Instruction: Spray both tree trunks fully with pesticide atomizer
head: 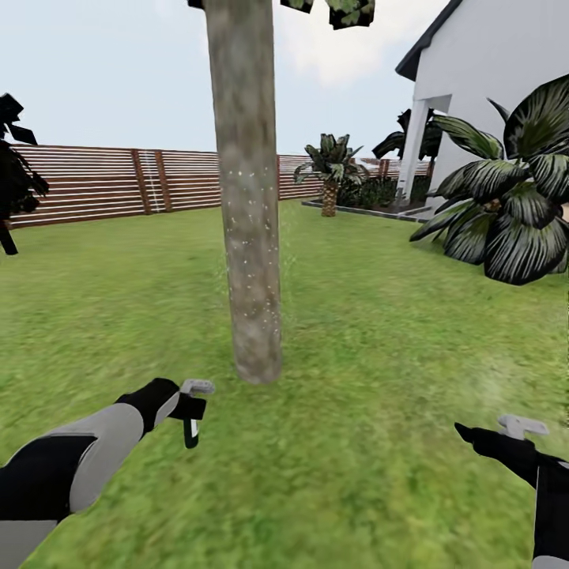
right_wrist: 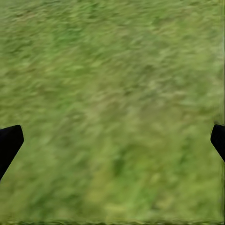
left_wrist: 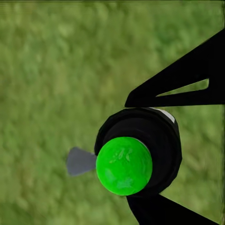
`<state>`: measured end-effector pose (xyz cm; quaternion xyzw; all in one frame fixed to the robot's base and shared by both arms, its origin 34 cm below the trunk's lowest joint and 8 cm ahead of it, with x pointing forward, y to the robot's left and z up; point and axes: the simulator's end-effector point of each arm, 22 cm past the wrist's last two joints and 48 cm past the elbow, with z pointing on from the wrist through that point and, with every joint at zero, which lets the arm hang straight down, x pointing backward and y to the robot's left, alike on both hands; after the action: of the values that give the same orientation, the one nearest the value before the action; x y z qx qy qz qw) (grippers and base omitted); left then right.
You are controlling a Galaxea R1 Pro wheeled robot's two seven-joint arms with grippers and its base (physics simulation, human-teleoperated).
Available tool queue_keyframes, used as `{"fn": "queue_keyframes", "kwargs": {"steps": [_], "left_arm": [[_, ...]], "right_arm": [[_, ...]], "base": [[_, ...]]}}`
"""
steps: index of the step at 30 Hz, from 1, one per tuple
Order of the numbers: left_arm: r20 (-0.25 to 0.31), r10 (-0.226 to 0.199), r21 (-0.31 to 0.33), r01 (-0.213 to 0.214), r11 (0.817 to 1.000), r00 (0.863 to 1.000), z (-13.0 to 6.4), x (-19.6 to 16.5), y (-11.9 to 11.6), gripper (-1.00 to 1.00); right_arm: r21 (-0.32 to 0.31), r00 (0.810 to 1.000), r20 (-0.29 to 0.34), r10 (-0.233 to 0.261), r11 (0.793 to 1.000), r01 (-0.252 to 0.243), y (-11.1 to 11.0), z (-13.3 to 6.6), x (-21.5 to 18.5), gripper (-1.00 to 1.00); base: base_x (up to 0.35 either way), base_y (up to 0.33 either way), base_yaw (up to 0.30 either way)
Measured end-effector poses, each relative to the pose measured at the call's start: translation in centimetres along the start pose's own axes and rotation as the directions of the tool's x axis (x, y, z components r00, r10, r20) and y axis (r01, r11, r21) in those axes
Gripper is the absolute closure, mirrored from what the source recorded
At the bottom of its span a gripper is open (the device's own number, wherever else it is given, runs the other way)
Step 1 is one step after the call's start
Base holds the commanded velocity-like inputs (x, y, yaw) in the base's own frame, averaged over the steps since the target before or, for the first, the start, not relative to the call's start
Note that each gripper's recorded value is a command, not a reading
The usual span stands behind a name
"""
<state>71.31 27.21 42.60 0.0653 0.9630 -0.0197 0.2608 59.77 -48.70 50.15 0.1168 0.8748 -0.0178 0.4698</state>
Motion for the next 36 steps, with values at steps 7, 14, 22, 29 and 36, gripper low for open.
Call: {"fn": "queue_keyframes", "kwargs": {"steps": [7,14,22,29,36], "left_arm": [[0.071,0.012,0.003,-0.012,1.0,0.997,0.0,-1.6,-0.1,1.0],[0.076,0.014,0.005,-0.015,1.0,0.997,0.0,-1.7,-0.4,1.0],[0.145,0.051,0.075,-0.062,0.995,0.988,0.4,-3.1,-6.5,1.0],[0.222,0.181,0.298,-0.244,0.923,0.958,-0.4,-1.3,-8.9,1.0],[0.256,0.518,0.427,-0.576,0.697,0.816,-3.3,1.1,-9.5,1.0]], "right_arm": [[-0.001,1.0,-0.002,0.0,1.0,0.0,0.1,0.1,0.1,-1.0],[-0.003,1.0,0.002,0.001,1.0,-0.001,0.1,0.0,-0.1,-1.0],[-0.004,1.0,0.002,0.003,1.0,-0.003,0.3,0.0,0.0,-1.0],[-0.071,0.998,-0.003,-0.06,0.996,0.06,3.3,0.7,-0.6,-1.0],[-0.422,0.916,0.026,-0.4,0.827,0.372,20.3,0.9,0.1,-1.0]], "base": [[-0.29,0.0,0.002],[-0.101,0.0,0.0],[-0.001,0.0,0.0],[0.0,0.0,0.0],[0.0,0.0,0.0]]}}
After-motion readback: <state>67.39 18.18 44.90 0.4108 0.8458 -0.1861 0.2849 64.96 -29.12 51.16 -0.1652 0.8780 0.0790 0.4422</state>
